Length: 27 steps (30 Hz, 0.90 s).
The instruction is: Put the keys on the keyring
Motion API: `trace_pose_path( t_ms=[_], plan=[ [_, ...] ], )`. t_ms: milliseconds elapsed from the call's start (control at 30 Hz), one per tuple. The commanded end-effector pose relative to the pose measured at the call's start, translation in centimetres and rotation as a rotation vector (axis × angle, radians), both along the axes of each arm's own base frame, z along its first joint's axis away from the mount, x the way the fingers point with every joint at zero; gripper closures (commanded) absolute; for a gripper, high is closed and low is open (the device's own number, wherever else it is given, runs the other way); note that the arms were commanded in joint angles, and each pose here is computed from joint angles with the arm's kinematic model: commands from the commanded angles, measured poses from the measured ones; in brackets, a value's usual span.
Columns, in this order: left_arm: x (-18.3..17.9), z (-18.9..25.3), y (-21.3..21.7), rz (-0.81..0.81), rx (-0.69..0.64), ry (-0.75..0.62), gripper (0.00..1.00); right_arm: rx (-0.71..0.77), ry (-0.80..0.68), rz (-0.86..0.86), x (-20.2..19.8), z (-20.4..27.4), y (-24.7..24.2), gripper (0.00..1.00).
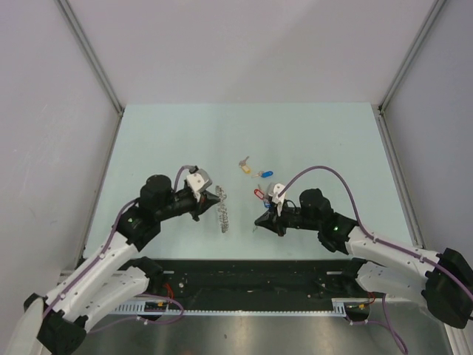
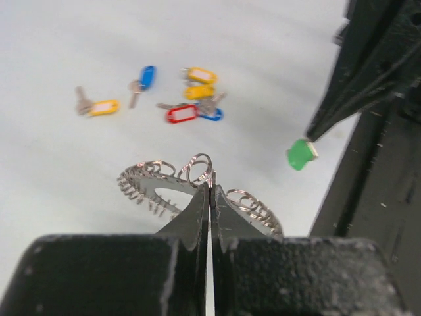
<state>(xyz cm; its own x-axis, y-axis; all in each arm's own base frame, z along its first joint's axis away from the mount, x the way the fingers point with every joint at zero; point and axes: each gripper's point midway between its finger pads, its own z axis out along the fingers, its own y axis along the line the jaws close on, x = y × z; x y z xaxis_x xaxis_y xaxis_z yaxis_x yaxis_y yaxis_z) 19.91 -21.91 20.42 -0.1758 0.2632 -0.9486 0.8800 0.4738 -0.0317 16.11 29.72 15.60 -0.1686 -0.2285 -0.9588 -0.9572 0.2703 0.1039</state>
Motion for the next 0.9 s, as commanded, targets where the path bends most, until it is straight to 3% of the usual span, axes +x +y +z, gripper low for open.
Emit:
trace_pose_path(
  t_ms=[0, 167, 367, 867],
  plan=[
    [1.2, 1.5, 3.4, 0.225, -0.002, -0.056, 1.00, -0.083, 0.122, -0.089, -0.3, -0.6, -1.7, 1.00],
    [1.0, 2.6, 5.8, 0.335, -0.022, -0.124, 1.00, -0.264, 0.270, -0.164, -0.6, -4.4, -3.3, 1.00],
    [1.0, 2.1, 6.8, 0.382, -0.006, -0.130, 1.00, -0.373, 0.279, -0.164, 0.5, -6.9, -1.7, 1.00],
    [0.8, 3.3, 8.0, 0.431, -0.030, -0.178, 1.00, -0.246, 0.108, -0.060, 3.8, -8.6, 4.7, 1.00]
  ],
)
